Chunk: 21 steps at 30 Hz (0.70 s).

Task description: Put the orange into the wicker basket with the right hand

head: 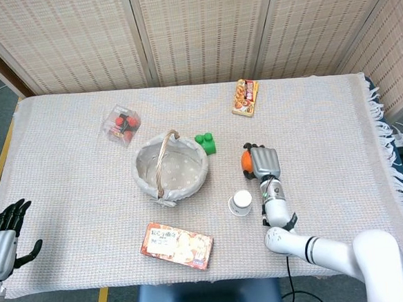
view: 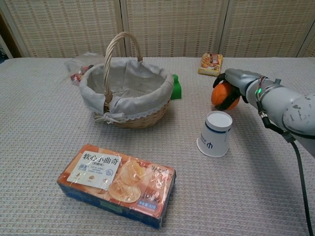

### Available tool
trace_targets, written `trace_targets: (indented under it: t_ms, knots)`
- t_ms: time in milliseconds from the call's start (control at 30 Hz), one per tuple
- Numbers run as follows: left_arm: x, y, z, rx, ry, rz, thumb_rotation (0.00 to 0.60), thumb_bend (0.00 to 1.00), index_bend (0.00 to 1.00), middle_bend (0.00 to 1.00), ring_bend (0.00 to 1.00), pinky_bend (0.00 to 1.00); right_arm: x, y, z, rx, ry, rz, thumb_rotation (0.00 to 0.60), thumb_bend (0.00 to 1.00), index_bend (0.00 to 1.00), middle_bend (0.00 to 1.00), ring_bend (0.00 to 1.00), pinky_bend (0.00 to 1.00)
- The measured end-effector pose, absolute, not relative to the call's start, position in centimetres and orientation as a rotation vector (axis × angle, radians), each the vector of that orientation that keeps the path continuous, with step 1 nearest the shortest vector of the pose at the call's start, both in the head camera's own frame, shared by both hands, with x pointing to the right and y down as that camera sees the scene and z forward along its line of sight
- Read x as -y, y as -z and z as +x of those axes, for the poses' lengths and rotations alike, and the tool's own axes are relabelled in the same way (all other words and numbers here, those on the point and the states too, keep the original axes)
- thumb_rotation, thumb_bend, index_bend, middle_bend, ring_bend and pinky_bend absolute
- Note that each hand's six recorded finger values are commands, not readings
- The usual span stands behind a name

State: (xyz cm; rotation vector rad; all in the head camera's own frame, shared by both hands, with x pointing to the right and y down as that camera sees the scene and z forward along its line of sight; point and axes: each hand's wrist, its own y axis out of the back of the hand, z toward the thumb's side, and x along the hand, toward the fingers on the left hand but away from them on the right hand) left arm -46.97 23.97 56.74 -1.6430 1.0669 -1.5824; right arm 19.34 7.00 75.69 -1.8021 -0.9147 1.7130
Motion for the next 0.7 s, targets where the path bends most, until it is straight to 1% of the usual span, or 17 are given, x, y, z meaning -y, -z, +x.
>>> trace_targets:
  t_ms: [100, 200, 333, 467, 533, 633, 667, 700]
  knots:
    - [-24.0, -56.8, -46.9, -1.066, 1.580, -1.645, 0.600, 0.34, 0.00, 0.00, 0.00, 0.10, -6.5, -74.8, 19.1, 0.969, -1.674, -1.821, 0.600, 0.34, 0.29, 0.69, 0.67, 0.80]
    - [-24.0, -56.8, -46.8, -1.064, 1.579, -1.649, 0.600, 0.34, 0.00, 0.00, 0.00, 0.10, -6.0, -72.9, 17.5, 1.057, -1.567, -1.900, 0.600, 0.34, 0.31, 0.69, 0.67, 0.80]
    - [-23.9, -56.9, -46.5, -1.061, 1.572, -1.652, 0.600, 0.34, 0.00, 0.00, 0.00, 0.10, -5.7, -69.3, 13.7, 1.136, -1.366, -2.037, 0.600, 0.34, 0.33, 0.69, 0.65, 0.80]
    - [-23.9, -56.9, -46.5, -1.062, 1.569, -1.655, 0.600, 0.34, 0.00, 0.00, 0.00, 0.10, -5.6, -66.2, 10.0, 1.149, -1.206, -2.118, 0.600, 0.34, 0.34, 0.69, 0.64, 0.79]
    - [-23.9, -56.9, -46.5, -1.066, 1.568, -1.655, 0.600, 0.34, 0.00, 0.00, 0.00, 0.10, -5.6, -65.5, 8.4, 1.138, -1.164, -2.131, 0.600, 0.34, 0.35, 0.69, 0.63, 0.78]
    - [-23.9, -56.8, -46.6, -1.074, 1.567, -1.655, 0.600, 0.34, 0.00, 0.00, 0.00, 0.10, -5.8, -65.2, 6.5, 1.127, -1.135, -2.140, 0.600, 0.34, 0.36, 0.69, 0.60, 0.76]
    - [-23.9, -56.8, -46.6, -1.076, 1.567, -1.656, 0.600, 0.34, 0.00, 0.00, 0.00, 0.10, -5.9, -65.3, 6.1, 1.125, -1.131, -2.139, 0.600, 0.34, 0.41, 0.68, 0.58, 0.75]
    - [-23.9, -56.7, -46.7, -1.078, 1.567, -1.656, 0.600, 0.34, 0.00, 0.00, 0.00, 0.10, -5.9, -65.4, 5.9, 1.122, -1.130, -2.137, 0.600, 0.34, 0.52, 0.64, 0.53, 0.73]
